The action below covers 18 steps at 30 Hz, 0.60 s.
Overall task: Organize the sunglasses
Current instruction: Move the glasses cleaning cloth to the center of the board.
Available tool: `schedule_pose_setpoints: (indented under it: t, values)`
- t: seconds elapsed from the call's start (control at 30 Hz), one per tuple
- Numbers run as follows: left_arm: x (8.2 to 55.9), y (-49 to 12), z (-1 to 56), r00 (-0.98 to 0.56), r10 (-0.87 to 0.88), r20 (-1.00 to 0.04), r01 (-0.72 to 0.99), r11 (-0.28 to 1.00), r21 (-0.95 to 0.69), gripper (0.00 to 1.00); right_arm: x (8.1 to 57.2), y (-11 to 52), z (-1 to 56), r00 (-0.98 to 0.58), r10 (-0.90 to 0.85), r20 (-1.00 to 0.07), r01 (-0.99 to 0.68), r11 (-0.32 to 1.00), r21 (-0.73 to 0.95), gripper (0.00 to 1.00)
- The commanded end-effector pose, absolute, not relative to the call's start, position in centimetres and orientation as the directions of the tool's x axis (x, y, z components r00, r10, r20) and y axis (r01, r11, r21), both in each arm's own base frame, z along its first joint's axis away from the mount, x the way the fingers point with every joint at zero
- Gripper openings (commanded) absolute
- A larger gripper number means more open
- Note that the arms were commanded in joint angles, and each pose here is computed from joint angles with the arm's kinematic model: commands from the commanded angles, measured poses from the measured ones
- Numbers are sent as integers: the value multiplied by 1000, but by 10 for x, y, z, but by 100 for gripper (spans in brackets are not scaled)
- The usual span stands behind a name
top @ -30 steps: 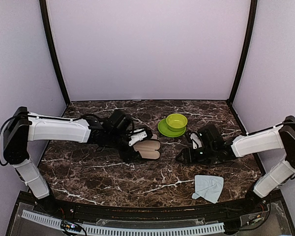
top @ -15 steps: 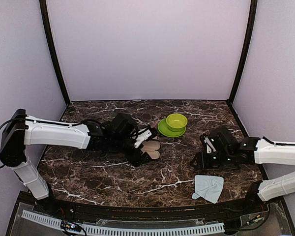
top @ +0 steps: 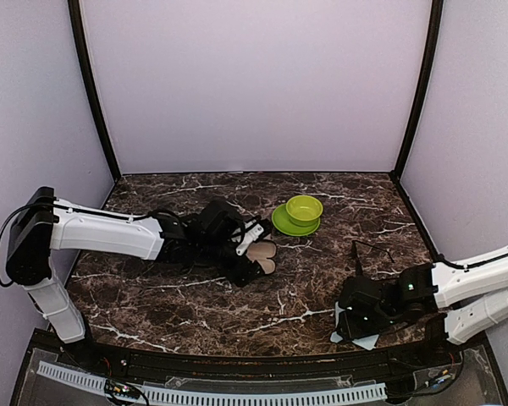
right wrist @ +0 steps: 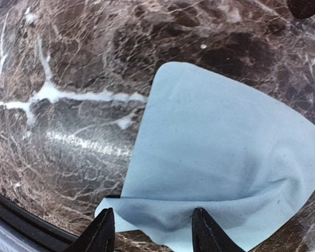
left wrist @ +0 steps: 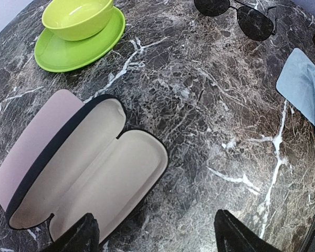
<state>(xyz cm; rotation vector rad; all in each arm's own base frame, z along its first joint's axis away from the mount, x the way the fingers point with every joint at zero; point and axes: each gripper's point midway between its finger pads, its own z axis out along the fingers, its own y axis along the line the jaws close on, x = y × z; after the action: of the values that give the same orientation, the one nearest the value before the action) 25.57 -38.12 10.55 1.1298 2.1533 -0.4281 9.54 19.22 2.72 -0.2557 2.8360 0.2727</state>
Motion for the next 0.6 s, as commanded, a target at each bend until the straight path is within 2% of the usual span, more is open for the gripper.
schedule_pose_setpoints:
  t: [0.0, 0.2, 0.57]
  values:
    - [257, -389, 114, -409, 593, -693, 814, 581, 16, 78, 116, 195, 41, -917, -109, -384, -169, 978, 125, 50]
    - [251, -388, 108, -416, 606, -679, 817, 576, 13, 78, 137, 205, 55, -890, -102, -445, -186, 971, 149, 46]
    - [251, -391, 103, -413, 613, -673, 823, 568, 12, 78, 168, 211, 47, -884, -175, -433, -240, 966, 99, 38]
